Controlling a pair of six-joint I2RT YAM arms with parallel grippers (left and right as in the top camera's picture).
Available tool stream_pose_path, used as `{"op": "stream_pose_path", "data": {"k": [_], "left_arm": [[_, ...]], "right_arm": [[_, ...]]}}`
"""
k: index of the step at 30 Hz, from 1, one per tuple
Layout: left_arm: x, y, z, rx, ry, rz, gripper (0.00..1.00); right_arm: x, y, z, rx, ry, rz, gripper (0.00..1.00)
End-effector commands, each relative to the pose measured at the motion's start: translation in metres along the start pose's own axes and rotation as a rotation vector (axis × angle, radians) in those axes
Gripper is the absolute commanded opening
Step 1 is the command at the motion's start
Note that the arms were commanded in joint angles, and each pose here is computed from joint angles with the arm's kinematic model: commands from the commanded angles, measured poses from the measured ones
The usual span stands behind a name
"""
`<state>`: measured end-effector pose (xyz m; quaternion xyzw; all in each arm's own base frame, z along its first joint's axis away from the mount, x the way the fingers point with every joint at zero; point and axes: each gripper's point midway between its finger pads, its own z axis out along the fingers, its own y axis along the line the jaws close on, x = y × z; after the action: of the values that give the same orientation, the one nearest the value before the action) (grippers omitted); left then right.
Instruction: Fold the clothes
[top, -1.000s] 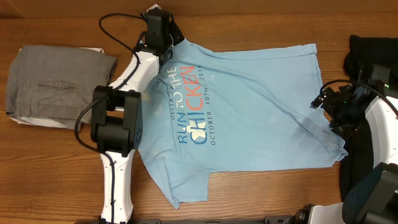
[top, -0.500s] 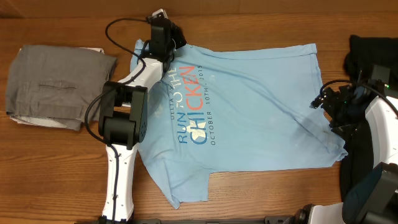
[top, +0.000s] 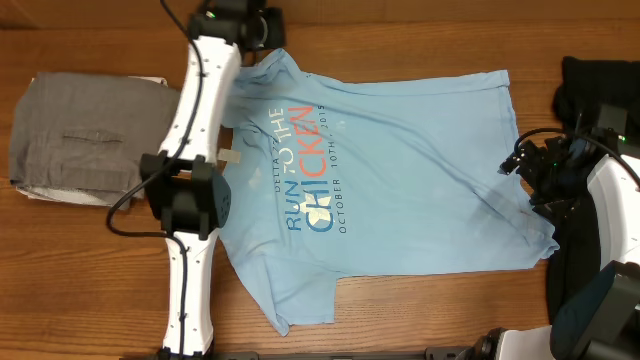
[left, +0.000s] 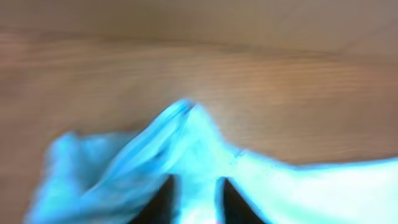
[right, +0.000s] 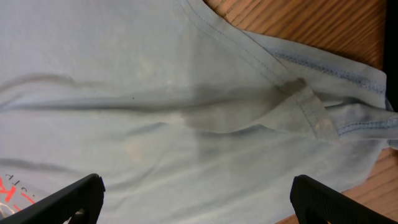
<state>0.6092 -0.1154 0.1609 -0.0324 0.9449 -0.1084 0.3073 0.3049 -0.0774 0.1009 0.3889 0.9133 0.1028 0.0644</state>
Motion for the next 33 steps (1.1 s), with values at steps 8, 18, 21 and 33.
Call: {"op": "stream_pose_path", "data": {"k": [8, 18, 21, 33], "left_arm": [[0.071, 0.091, -0.021, -0.314, 0.318, 0.078, 0.04], [0.113, 0.112, 0.017, -0.326, 0.408, 0.014, 0.04], [0.113, 0.108, 0.028, -0.293, 0.385, 0.0, 0.04], [0.103, 0.104, 0.056, -0.251, 0.287, -0.03, 0.04]], "right_arm": [[0.001, 0.001, -0.001, -0.006, -0.001, 0.0, 1.0], [0.001, 0.001, -0.001, -0.006, -0.002, -0.001, 1.0], [0.001, 0.001, -0.001, -0.007, -0.001, -0.001, 1.0], [0.001, 0.001, -0.001, -0.006, -0.002, -0.001, 1.0]]}}
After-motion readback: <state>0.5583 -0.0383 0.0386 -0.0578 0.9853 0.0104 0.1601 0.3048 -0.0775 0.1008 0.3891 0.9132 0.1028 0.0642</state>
